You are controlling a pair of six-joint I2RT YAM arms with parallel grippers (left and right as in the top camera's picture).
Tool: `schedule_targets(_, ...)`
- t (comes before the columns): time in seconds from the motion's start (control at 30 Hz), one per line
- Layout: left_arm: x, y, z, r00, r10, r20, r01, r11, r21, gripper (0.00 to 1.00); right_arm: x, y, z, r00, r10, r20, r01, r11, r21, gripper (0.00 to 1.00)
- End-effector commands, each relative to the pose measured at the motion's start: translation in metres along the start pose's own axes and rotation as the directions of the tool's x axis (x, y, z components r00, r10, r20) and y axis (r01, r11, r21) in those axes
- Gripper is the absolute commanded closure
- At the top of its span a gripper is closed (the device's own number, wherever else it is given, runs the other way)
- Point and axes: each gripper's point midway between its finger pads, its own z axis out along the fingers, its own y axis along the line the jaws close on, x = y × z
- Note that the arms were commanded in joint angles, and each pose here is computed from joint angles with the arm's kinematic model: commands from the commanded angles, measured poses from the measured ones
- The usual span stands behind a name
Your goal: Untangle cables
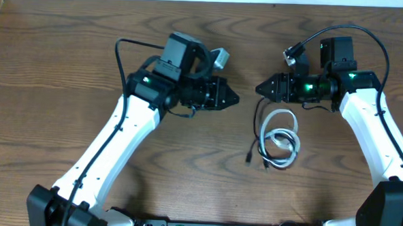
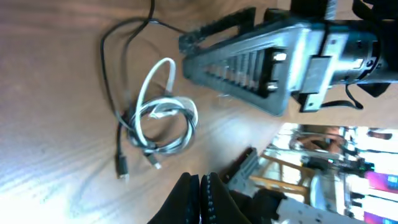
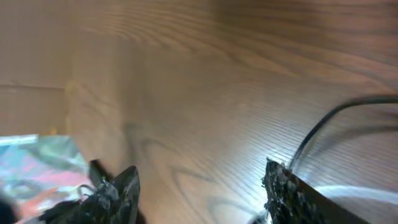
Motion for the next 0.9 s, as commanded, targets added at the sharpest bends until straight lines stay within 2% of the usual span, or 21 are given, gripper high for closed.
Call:
schedule_targets(0.0,-0.002,-0.001,-0.005,1.0,0.016,-0.018,-0.015,0.998,0.053,0.92,0.003,0.004,-0.005,1.0,0.008,-0.005,-0.008,1.0,-0.029,0.42)
schedule_targets(0.1,-0.008,0.015,-0.002,1.0,0.015,0.016,-0.014,0.999,-0.033,0.93,0.011,-0.045,-0.015,0.982,0.186,0.02,-0.186,0.958,0.218,0.42)
schedule_targets(0.17,-0.009,0.023,0.004,1.0,0.018,0.021,-0.016,0.997,-0.082,0.92,0.013,-0.067,-0.027,0.971,0.236,0.05,-0.24,0.925,0.294,0.42)
schedule_targets(0.27,-0.007,0.034,0.017,1.0,0.023,0.01,-0.021,0.988,-0.151,0.91,0.013,-0.087,-0.045,0.958,0.273,0.083,-0.285,0.902,0.323,0.41)
schedule_targets(0.4,0.001,0.048,0.043,0.999,0.029,-0.034,-0.036,0.974,-0.224,0.83,0.018,-0.108,-0.065,0.943,0.316,0.108,-0.333,0.877,0.346,0.41)
schedule_targets(0.43,0.004,0.053,0.063,0.997,0.037,-0.062,-0.051,0.972,-0.23,0.75,0.023,-0.119,-0.075,0.928,0.349,0.126,-0.371,0.852,0.371,0.41)
schedule_targets(0.6,0.001,0.064,0.126,0.991,0.091,-0.095,-0.109,0.975,-0.196,0.62,0.033,-0.133,-0.09,0.915,0.382,0.128,-0.401,0.829,0.389,0.4)
schedule_targets(0.87,0.007,0.086,0.188,0.993,0.056,-0.102,-0.074,0.98,-0.183,0.61,0.035,-0.138,-0.093,0.922,0.368,0.121,-0.384,0.822,0.42,0.37)
